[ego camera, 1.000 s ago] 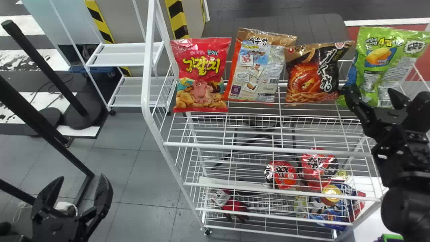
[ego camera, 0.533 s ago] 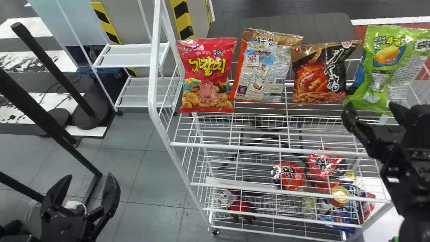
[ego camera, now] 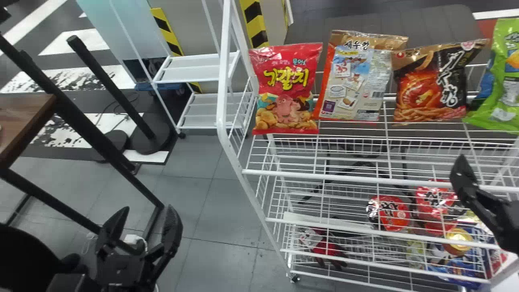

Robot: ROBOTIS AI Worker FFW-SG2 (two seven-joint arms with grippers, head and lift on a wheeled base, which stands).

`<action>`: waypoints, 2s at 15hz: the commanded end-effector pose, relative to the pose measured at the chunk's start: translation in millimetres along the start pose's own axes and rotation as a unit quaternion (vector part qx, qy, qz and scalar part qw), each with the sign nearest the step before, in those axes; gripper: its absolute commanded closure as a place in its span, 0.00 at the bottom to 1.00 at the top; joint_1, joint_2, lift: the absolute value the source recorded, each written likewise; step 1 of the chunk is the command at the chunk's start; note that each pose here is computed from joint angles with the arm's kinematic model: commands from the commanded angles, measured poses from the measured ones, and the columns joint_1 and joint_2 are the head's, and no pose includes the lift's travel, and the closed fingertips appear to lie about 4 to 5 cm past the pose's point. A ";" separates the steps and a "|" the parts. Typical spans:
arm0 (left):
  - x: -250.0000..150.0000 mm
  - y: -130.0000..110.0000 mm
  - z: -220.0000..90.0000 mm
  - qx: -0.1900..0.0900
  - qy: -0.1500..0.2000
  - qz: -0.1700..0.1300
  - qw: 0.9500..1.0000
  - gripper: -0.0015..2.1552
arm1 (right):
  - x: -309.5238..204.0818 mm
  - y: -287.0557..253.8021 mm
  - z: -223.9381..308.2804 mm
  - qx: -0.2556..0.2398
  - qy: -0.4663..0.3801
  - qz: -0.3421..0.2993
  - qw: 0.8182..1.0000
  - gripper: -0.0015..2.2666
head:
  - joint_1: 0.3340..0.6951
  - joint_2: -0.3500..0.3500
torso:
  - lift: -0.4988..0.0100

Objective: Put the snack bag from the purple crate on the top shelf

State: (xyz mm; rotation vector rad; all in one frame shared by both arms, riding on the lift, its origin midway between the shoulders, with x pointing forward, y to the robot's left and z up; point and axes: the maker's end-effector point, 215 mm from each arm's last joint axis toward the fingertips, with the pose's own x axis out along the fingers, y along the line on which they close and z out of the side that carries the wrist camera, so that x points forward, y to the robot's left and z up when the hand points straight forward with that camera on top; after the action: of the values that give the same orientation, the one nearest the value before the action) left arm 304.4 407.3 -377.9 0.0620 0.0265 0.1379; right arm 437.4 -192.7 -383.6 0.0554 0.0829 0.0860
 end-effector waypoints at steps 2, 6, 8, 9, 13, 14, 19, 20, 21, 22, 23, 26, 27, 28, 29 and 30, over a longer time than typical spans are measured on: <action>-3.1 -8.5 2.6 0.001 0.007 -0.006 1.000 0.04 | -29.2 2.7 -6.7 0.015 0.004 -0.002 1.000 0.07 | 1.00 0.96 | 0.98; -6.1 -17.8 6.5 -0.003 0.009 -0.009 1.000 0.03 | -45.7 14.3 -15.7 0.021 0.017 0.005 1.000 0.07 | 1.00 0.96 | 0.98; -3.2 -19.1 1.5 -0.002 0.020 -0.008 1.000 0.04 | -56.6 22.4 -9.3 0.025 0.014 0.010 1.000 0.07 | 1.00 0.97 | 0.98; -3.3 -20.4 2.5 -0.002 0.019 -0.008 1.000 0.03 | -59.5 24.8 -5.9 0.027 0.010 0.012 1.000 0.07 | 1.00 0.98 | 0.98; -5.0 -27.4 8.1 -0.007 0.014 -0.007 1.000 0.04 | -69.8 29.5 -5.3 0.017 0.014 0.021 1.000 0.07 | 1.00 1.00 | 0.98; -6.2 -28.3 11.2 -0.009 0.012 -0.006 1.000 0.04 | -72.1 30.3 -5.2 0.015 0.015 0.023 0.999 0.07 | 1.00 1.00 | 0.98; -10.4 -29.5 15.4 -0.011 0.012 -0.003 1.000 0.04 | -79.3 34.0 -9.7 0.010 0.023 0.032 0.999 0.07 | 1.00 1.00 | 0.98; -11.7 -30.8 16.4 -0.011 0.012 -0.005 1.000 0.04 | -81.4 34.7 -10.6 0.010 0.025 0.033 0.999 0.07 | 1.00 1.00 | 0.98; -12.4 -31.2 17.0 -0.011 0.012 -0.005 1.000 0.03 | -82.7 34.8 -10.7 0.010 0.025 0.033 0.999 0.07 | 1.00 1.00 | 0.98; -12.4 -31.2 17.0 -0.011 0.012 -0.005 1.000 0.04 | -83.2 35.6 -10.5 0.010 0.026 0.034 0.999 0.07 | 1.00 1.00 | 0.98; -12.7 -31.9 17.1 -0.011 0.012 -0.005 1.000 0.04 | -84.0 34.7 -12.1 0.009 0.027 0.035 0.999 0.07 | 1.00 1.00 | 0.98; -14.1 -33.9 18.2 -0.011 0.011 -0.006 1.000 0.03 | -86.8 34.9 -9.9 0.006 0.028 0.037 0.999 0.07 | 1.00 1.00 | 0.98; -14.2 -35.2 19.2 -0.012 0.010 -0.005 1.000 0.03 | -89.0 34.9 -11.6 0.005 0.030 0.038 0.999 0.07 | 1.00 1.00 | 0.98; -14.5 -35.8 20.1 -0.011 0.010 -0.006 1.000 0.03 | -89.6 34.9 -12.2 0.005 0.031 0.038 0.999 0.07 | 1.00 1.00 | 0.98; -15.4 -35.9 19.9 -0.011 0.010 -0.006 1.000 0.03 | -90.9 34.8 -14.2 0.005 0.033 0.039 0.999 0.07 | 1.00 1.00 | 0.98; -15.7 -36.1 20.2 -0.011 0.010 -0.006 1.000 0.03 | -91.9 34.9 -14.6 0.004 0.034 0.039 0.999 0.07 | 1.00 1.00 | 0.98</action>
State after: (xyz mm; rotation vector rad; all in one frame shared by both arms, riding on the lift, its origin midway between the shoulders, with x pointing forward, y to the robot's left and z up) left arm 294.9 368.6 -360.0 0.0388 0.0458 0.1269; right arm 343.6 -165.3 -387.8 0.0658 0.1464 0.1644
